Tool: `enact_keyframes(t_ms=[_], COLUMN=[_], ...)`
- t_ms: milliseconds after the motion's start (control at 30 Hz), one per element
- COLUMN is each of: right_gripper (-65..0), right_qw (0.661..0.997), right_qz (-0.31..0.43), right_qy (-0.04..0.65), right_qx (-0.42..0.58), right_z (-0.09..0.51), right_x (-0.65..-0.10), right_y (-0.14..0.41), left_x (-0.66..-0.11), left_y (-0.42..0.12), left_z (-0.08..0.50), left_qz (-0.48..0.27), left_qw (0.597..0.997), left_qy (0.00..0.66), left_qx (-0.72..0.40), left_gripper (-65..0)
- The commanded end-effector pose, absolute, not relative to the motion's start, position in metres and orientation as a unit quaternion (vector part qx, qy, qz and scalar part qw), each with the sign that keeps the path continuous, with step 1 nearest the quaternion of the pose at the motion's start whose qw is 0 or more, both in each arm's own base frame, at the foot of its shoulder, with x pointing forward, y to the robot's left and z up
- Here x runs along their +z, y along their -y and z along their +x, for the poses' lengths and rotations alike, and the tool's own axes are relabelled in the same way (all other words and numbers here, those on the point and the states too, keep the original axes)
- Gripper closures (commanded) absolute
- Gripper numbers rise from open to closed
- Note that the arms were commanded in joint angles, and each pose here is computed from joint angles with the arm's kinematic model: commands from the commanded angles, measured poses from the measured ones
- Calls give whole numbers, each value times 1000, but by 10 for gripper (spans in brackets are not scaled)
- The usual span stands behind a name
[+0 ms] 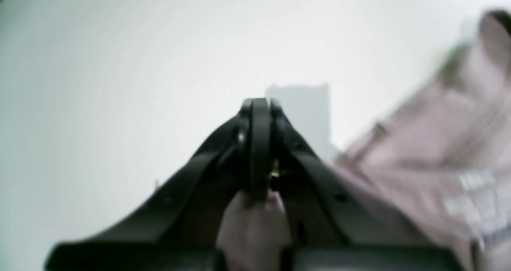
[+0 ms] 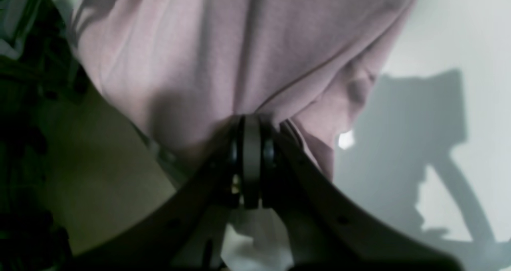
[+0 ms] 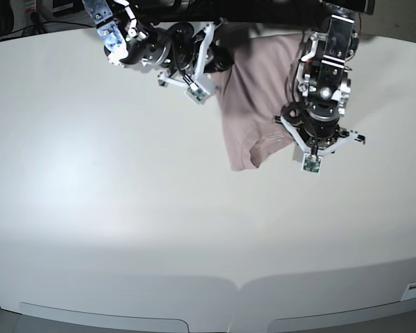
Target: Fold the T-shirt properly
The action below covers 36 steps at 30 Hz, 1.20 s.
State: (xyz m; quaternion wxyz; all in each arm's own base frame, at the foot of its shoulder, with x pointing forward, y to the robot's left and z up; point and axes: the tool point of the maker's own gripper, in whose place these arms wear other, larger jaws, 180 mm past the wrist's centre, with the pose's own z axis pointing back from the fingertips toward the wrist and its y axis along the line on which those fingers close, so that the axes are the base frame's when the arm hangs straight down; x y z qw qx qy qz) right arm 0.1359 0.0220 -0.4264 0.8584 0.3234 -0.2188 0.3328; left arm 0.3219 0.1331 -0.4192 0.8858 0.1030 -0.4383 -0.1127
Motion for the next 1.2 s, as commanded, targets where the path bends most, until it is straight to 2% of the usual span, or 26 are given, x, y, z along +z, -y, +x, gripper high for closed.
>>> enact_keyframes(t_ms=[0, 267, 400, 600, 867, 1167], right_gripper=[0, 0, 0, 0, 0, 0], right_qw=[856, 855, 850, 859, 875, 909], right_qz=[322, 326, 310, 262, 247, 215], right_qy=[228, 251, 296, 351, 370, 339], right_qx=[333, 315, 307, 264, 190, 112], right_z=[140, 149, 171, 209, 204, 167], right_x=[-422, -413, -386, -351, -336, -337], right_y=[-22, -25, -20, 26, 96, 162], left_x=[-405, -384, -343, -288, -323, -331], left_y=[-139, -160, -168, -189, -239, -270], left_z=[334, 345, 349, 331, 268, 185], left_qz=[115, 138, 132, 125, 127, 110], left_qw=[874, 864, 855, 843, 885, 903], left_qy=[457, 469, 490, 517, 448, 412], left_qx=[-114, -118, -107, -75, -12, 47], left_gripper=[0, 0, 0, 0, 0, 0])
